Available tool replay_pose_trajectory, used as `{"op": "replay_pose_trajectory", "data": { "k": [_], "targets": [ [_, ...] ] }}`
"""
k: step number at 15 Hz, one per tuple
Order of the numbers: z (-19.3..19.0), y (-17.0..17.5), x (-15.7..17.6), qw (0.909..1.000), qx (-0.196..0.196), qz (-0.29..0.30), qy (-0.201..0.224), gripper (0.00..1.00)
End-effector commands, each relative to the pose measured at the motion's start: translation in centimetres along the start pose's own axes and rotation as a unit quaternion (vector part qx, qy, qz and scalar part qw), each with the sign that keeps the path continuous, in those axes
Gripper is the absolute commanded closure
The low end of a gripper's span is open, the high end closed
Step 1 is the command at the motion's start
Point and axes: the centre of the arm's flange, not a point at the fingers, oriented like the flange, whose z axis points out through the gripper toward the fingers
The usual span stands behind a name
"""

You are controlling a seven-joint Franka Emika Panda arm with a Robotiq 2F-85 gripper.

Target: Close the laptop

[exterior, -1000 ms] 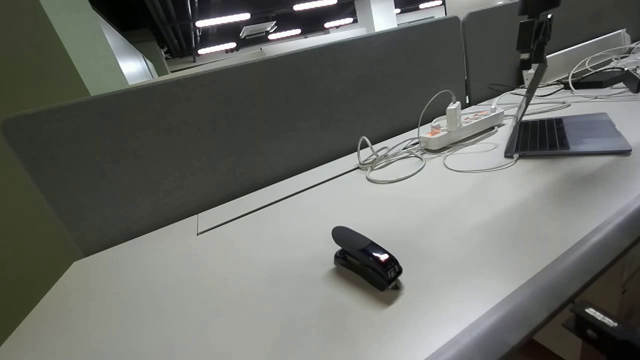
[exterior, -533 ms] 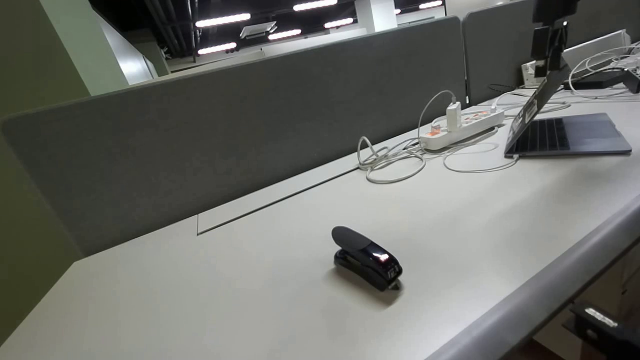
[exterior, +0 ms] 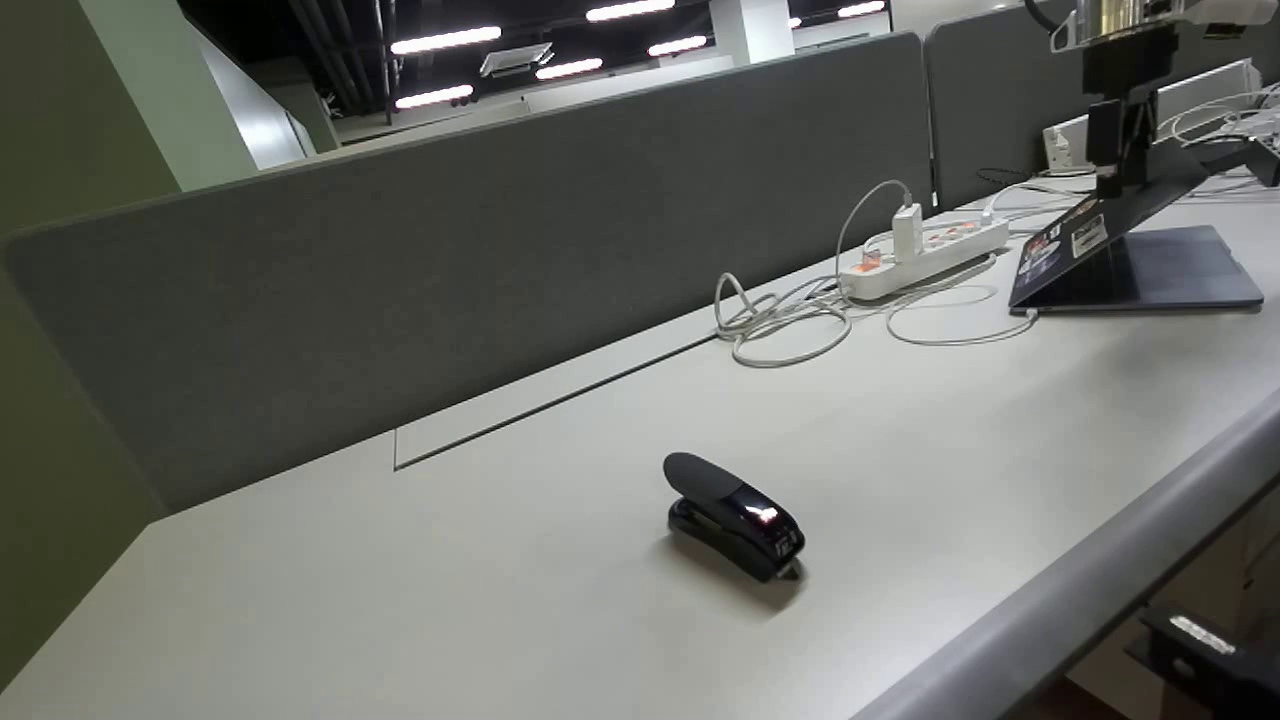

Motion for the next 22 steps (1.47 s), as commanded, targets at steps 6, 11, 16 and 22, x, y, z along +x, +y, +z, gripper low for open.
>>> {"op": "replay_pose_trajectory", "data": {
  "k": [6, 11, 16, 22],
  "targets": [
    [4.7, 0.8, -1.2, 0.9991, -0.006, 0.03, -0.029, 0.0],
    [7.6, 0.7, -1.3, 0.9985, -0.016, 0.031, -0.042, 0.0],
    [9.5, 1.1, -2.0, 0.9976, -0.022, 0.046, -0.047, 0.0],
    [10.2, 2.1, -3.5, 0.9964, -0.028, 0.062, -0.05, 0.0]
  ]
}}
